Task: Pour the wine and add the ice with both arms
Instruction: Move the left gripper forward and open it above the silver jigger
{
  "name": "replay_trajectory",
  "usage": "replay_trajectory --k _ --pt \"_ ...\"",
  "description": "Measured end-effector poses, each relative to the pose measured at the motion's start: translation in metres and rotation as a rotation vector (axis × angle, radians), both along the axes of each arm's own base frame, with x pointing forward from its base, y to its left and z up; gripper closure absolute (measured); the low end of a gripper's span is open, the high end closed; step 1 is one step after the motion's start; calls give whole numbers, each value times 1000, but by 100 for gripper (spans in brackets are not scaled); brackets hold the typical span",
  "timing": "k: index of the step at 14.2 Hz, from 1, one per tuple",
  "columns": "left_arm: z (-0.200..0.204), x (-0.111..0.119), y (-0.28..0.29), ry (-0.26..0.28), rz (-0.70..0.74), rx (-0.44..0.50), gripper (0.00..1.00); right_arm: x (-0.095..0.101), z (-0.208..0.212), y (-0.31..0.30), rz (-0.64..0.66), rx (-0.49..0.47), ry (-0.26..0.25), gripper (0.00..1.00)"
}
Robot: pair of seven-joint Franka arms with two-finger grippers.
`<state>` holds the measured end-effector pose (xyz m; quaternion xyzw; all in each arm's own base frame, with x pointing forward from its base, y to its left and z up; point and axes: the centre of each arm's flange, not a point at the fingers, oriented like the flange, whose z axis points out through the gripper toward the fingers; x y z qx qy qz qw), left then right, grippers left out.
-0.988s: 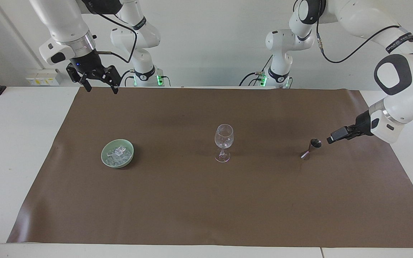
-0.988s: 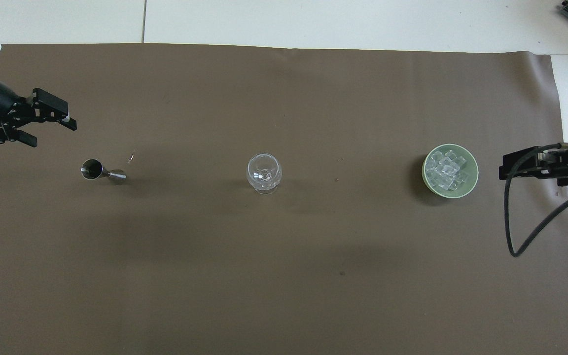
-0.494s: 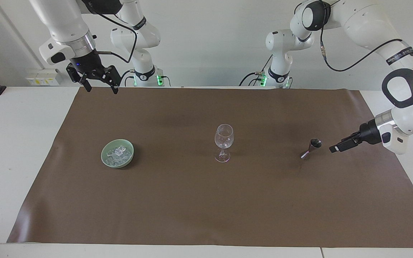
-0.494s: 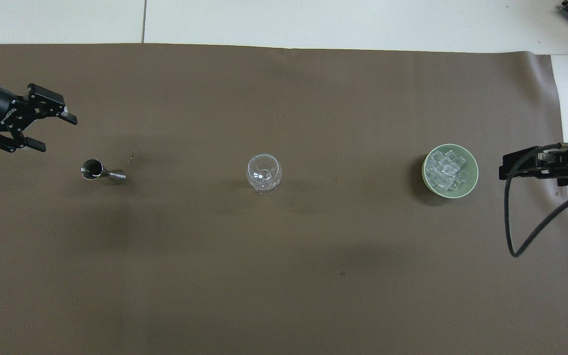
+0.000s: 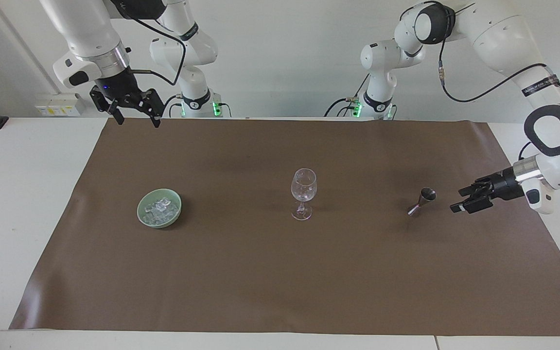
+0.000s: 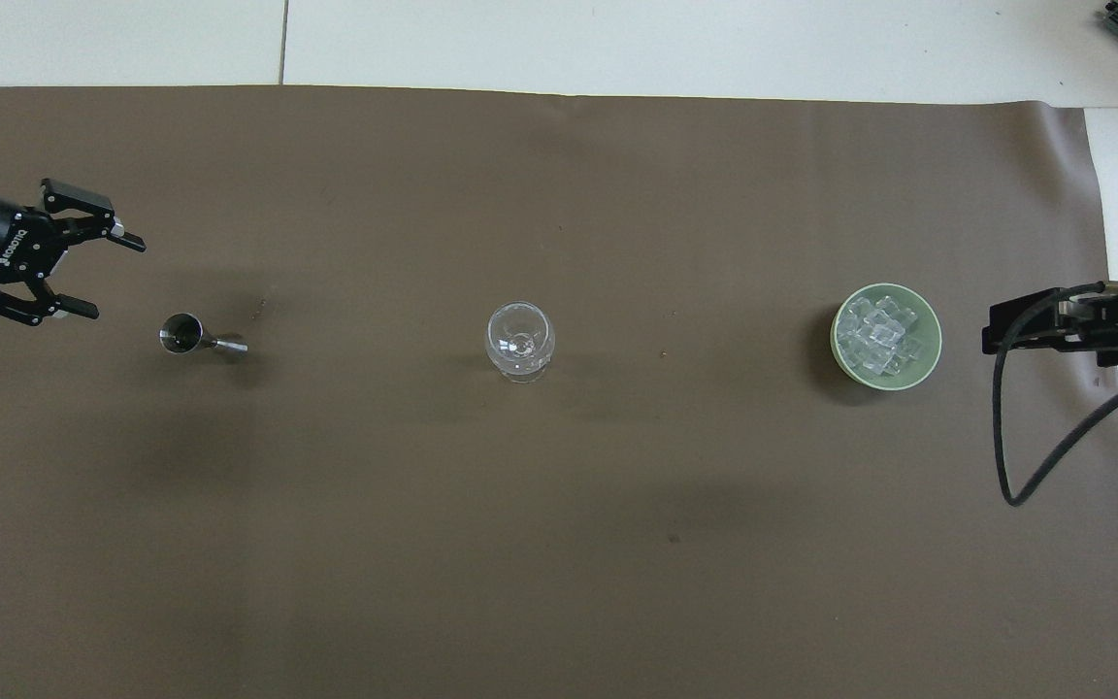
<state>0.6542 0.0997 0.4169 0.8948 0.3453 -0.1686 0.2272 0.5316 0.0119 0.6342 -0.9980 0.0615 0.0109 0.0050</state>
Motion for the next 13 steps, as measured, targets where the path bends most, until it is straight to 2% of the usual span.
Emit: replay_trajectory --k 3,8,13 --pt "-19 -7 20 21 94 -53 0 0 0 0 0 0 0 0" --pt "-46 -18 37 126 322 -126 0 0 0 0 0 0 0 0" --pt "-80 -40 55 200 483 -234 0 0 0 0 0 0 0 0"
